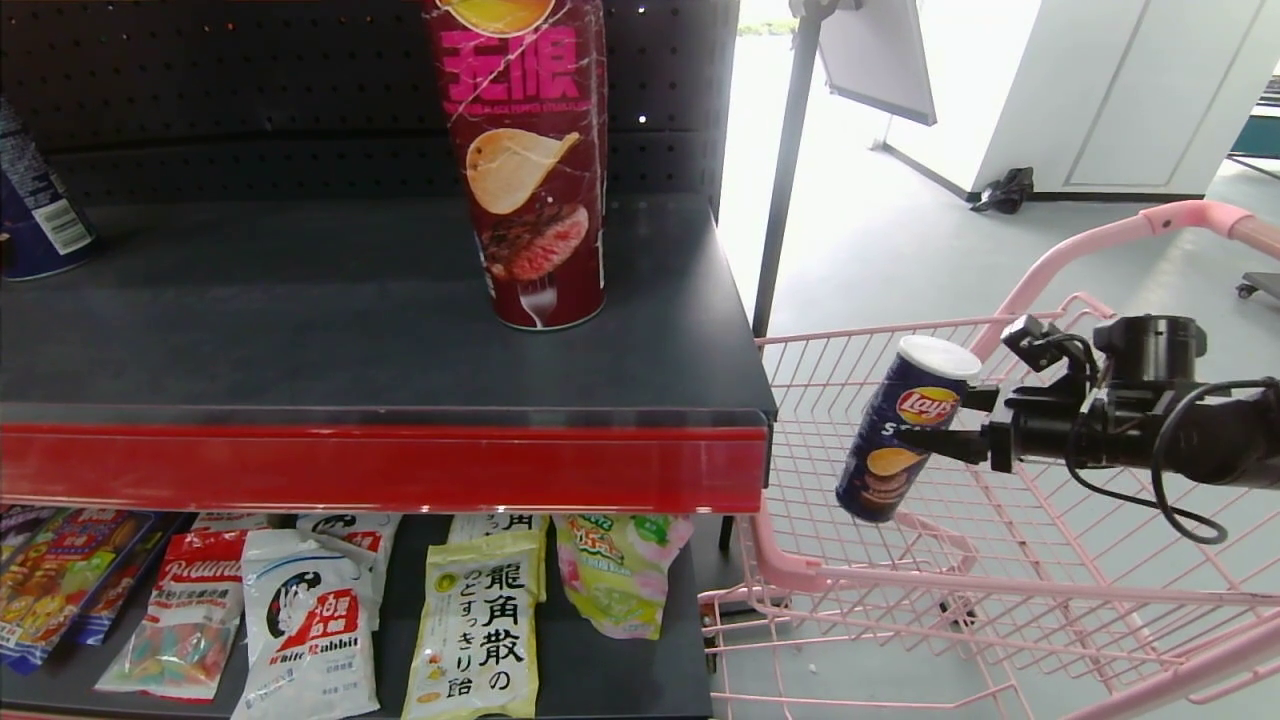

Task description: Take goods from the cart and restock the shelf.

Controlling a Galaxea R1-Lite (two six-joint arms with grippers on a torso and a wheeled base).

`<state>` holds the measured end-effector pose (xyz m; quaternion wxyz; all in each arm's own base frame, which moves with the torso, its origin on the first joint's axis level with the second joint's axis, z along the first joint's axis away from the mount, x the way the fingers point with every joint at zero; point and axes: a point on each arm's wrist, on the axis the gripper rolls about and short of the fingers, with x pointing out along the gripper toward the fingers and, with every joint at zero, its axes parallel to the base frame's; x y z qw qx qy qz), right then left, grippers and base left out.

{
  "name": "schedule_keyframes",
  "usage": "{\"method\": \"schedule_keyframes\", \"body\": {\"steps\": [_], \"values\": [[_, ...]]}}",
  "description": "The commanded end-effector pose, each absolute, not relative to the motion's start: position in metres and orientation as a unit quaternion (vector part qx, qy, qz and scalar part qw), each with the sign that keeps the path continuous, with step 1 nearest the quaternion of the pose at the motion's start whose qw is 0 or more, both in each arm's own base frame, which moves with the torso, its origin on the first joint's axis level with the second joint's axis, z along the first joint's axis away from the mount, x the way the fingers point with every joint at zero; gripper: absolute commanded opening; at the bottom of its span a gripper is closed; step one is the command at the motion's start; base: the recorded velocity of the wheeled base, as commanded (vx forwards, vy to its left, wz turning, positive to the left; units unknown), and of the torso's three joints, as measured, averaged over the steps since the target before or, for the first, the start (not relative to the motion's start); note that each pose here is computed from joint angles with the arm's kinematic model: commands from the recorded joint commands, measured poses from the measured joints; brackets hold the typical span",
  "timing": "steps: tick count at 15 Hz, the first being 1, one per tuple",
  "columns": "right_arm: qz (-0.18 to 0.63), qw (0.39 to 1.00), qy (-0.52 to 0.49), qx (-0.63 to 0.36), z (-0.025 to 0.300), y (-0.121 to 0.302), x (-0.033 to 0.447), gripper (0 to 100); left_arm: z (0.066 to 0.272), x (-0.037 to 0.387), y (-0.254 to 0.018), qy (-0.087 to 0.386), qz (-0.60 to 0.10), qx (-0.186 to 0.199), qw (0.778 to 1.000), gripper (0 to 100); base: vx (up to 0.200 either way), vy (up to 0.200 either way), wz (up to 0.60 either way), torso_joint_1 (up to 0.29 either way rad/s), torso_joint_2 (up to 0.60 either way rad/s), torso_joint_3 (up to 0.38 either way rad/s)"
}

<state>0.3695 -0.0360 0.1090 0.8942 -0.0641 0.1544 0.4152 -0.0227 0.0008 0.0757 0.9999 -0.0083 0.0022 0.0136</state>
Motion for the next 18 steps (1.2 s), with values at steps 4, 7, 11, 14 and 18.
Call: {"method": "schedule_keyframes", "body": {"steps": [4,7,11,14,18], "values": [[0.515,0.846,0.119,-0.069,0.105,0.018,0.394,100,0.076,-0.023,0.001,0.003,0.014,-0.008,1.0,100,0.0,0.0,0.0,0.0,0.0,0.0],[0.53,0.836,0.128,-0.064,0.101,0.029,0.382,0,0.076,-0.023,0.001,0.003,0.014,-0.008,1.0,100,0.0,0.0,0.0,0.0,0.0,0.0],[0.52,0.844,0.113,-0.071,0.122,0.023,0.374,0,0.076,-0.023,0.001,0.003,0.014,-0.008,1.0,100,0.0,0.0,0.0,0.0,0.0,0.0],[0.503,0.856,0.079,-0.088,0.161,0.014,0.354,0,0.076,-0.023,0.001,0.003,0.014,-0.008,1.0,100,0.0,0.0,0.0,0.0,0.0,0.0],[0.428,0.896,0.04,-0.111,0.212,-0.017,0.295,0,0.076,-0.023,0.001,0.003,0.014,-0.008,1.0,100,0.0,0.0,0.0,0.0,0.0,0.0]]}}
